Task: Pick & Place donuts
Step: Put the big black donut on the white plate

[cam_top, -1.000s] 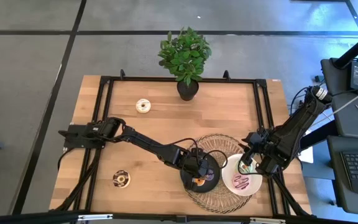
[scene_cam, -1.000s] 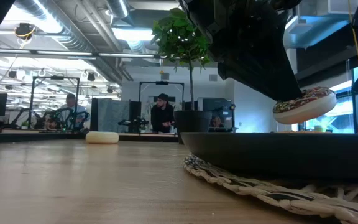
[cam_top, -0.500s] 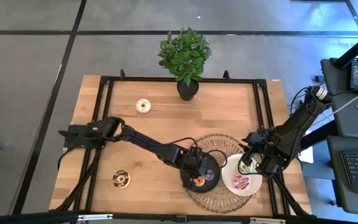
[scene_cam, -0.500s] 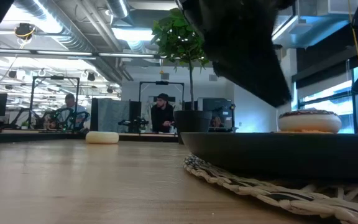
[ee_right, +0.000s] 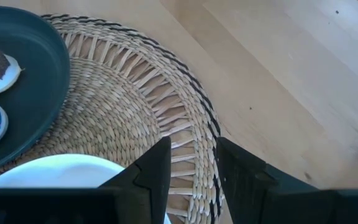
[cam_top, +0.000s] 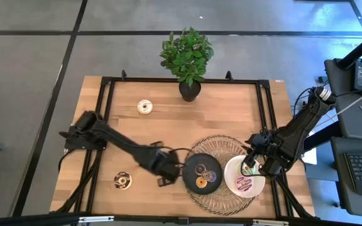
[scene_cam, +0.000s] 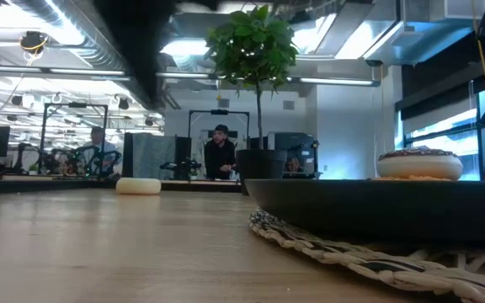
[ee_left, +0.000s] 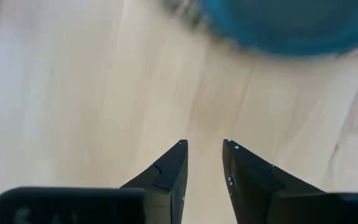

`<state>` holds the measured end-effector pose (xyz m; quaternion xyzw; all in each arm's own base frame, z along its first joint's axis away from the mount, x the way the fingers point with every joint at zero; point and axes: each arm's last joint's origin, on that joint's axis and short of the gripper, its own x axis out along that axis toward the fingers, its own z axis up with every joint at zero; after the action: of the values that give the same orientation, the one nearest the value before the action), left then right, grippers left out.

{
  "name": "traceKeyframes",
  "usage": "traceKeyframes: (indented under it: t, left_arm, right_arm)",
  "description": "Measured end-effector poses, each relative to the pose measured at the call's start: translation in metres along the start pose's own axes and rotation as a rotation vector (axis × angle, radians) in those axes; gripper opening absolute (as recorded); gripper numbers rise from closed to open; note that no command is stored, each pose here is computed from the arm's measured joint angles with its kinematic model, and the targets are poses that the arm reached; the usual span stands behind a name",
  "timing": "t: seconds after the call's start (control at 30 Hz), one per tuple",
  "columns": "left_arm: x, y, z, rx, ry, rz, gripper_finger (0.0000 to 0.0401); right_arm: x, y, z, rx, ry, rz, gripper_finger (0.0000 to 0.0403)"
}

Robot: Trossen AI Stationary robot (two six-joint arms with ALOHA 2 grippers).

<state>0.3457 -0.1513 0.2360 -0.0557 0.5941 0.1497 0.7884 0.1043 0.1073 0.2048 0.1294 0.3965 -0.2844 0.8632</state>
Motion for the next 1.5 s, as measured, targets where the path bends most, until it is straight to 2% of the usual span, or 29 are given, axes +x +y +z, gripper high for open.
traceKeyframes:
  t: [0.2, 0.3, 0.4, 0.53, 0.87, 1.17, 1.5]
  left_arm:
    - [0.003, -0.001, -0.075, -0.292, 0.158, -0.001, 0.0096]
    - [0.0, -0.001, -0.108, -0.412, 0.19, 0.023, 0.0099]
    - [-0.007, -0.002, -0.134, -0.516, 0.197, 0.03, 0.0108]
    - [-0.014, -0.004, -0.157, -0.647, 0.195, 0.037, 0.0118]
    - [-0.01, -0.01, -0.187, -0.76, 0.203, 0.087, 0.0148]
    - [-0.005, -0.008, -0.195, -0.729, 0.225, 0.11, 0.0204]
    - [0.005, -0.005, -0.201, -0.833, 0.254, 0.125, 0.0189]
  right_arm:
    - [0.0, 0.0, 0.0, -0.001, -0.003, -0.001, 0.013]
    - [0.0, 0.0, 0.0, -0.001, -0.017, -0.001, 0.013]
    - [0.0, 0.0, 0.001, -0.001, -0.035, -0.001, 0.013]
    - [0.0, 0.0, 0.001, 0.004, -0.043, -0.001, 0.013]
    - [0.0, 0.001, 0.002, 0.013, -0.056, 0.006, 0.013]
    - [0.0, 0.001, 0.002, 0.015, -0.056, 0.008, 0.013]
    - [0.0, 0.001, 0.002, 0.016, -0.057, 0.009, 0.013]
